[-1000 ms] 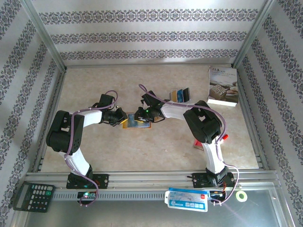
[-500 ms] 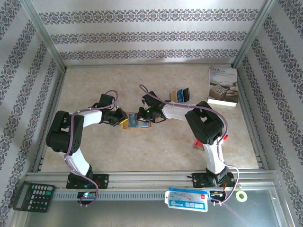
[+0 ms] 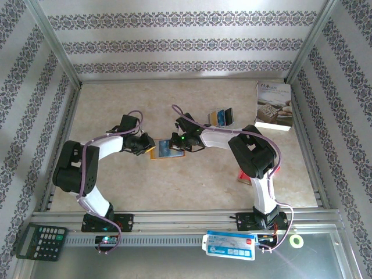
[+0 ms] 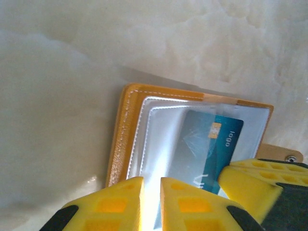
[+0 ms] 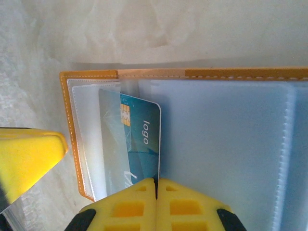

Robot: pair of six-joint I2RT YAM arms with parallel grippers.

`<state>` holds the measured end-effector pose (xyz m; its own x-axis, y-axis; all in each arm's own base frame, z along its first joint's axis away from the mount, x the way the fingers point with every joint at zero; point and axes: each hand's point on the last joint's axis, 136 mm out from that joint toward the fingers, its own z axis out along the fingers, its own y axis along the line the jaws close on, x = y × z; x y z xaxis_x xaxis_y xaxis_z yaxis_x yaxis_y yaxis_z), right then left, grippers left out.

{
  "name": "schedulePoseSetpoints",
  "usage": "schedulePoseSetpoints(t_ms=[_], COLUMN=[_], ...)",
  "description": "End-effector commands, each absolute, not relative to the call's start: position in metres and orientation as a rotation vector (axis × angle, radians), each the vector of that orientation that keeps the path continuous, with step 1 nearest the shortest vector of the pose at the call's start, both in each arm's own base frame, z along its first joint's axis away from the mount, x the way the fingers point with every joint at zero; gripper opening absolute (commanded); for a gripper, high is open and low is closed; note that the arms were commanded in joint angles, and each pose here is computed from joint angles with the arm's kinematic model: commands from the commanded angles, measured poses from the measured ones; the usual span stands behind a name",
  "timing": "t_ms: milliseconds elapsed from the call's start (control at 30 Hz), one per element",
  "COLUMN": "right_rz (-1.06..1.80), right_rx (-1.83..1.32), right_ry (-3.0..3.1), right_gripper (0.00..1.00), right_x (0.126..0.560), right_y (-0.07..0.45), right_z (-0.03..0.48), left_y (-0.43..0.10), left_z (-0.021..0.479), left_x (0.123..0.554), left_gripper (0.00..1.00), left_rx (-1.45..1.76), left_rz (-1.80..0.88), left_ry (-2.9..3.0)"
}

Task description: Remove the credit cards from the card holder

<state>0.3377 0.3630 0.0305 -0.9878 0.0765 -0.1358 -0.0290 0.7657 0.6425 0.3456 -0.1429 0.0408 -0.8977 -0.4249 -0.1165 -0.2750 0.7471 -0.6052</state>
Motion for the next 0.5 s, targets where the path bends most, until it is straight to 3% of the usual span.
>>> schedulePoseSetpoints(t_ms=[0,467], right_rz=[1.064,1.198], right_rx=[0.046,0.041], right_ry=[2.772,2.729], right_gripper=[0.00,0.02], right_x=[0.341,0.342], right_y=[0.362,0.366], right_z=[0.041,0.054], left_y=[-0.154,-0.161], left_z=[0.057,0.019], left_x=[0.347,0.345], left_gripper=[0.17,0.13], left_rx=[-0.485,-0.483], left_rz=[-0.904,-0.812], left_ry=[2.688,2.790])
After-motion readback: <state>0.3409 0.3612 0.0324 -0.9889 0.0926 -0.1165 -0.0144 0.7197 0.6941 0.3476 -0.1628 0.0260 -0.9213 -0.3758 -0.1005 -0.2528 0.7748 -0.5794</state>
